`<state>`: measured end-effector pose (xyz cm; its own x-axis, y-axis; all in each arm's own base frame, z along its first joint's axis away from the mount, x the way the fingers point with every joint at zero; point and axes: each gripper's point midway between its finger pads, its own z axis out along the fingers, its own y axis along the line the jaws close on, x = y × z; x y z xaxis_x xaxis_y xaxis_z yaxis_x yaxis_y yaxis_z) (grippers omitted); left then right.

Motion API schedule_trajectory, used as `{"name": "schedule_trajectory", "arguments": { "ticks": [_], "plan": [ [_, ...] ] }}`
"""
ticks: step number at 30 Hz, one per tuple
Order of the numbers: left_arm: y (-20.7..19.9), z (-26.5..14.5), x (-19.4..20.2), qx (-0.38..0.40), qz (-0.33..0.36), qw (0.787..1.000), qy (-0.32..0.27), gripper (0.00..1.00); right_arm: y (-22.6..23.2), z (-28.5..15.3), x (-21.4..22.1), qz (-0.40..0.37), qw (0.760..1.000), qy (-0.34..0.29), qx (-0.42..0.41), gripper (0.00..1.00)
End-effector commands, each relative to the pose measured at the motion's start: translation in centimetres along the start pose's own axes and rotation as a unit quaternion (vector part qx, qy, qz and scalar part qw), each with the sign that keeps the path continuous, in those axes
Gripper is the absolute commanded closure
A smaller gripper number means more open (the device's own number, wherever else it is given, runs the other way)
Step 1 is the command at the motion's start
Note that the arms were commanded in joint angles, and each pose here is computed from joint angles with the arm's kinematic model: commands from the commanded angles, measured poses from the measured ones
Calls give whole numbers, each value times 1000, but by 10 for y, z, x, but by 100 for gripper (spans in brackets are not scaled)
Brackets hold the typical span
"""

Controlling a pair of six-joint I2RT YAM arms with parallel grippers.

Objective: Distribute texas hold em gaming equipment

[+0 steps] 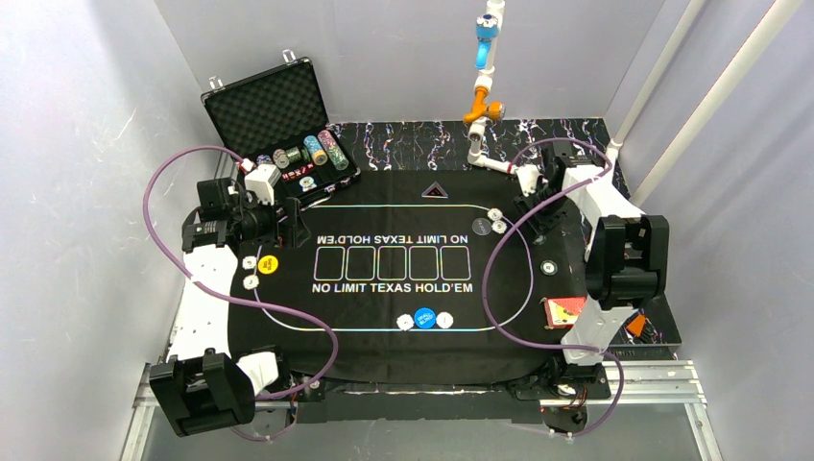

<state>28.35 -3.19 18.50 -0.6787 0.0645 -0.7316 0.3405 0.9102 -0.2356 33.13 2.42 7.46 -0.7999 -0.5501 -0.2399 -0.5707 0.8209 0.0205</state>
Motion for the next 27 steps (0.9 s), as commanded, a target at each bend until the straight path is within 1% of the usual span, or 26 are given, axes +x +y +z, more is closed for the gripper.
{"name": "schedule_trajectory", "arguments": {
  "ticks": [1, 7, 17, 22, 27],
  "plan": [
    [-5, -3, -5, 9, 0, 1000, -5, 1, -2, 6, -32, 1, 1000, -24, -1, 57],
    [-5, -2, -5, 10, -3, 1000, -3, 1, -10, 21, -63, 2, 999, -46, 11, 58],
    [-3, 1, -2, 9, -4, 1000, 4, 1, -15, 42, -101, 8, 998, -67, 8, 58],
    [-2, 2, -1, 9, -6, 1000, 6, 1, -8, 49, -111, 3, 998, -67, 4, 58],
    [-2, 3, -1, 9, -5, 1000, 8, 1, -5, 58, -107, 0, 998, -57, 1, 56]
  ]
}}
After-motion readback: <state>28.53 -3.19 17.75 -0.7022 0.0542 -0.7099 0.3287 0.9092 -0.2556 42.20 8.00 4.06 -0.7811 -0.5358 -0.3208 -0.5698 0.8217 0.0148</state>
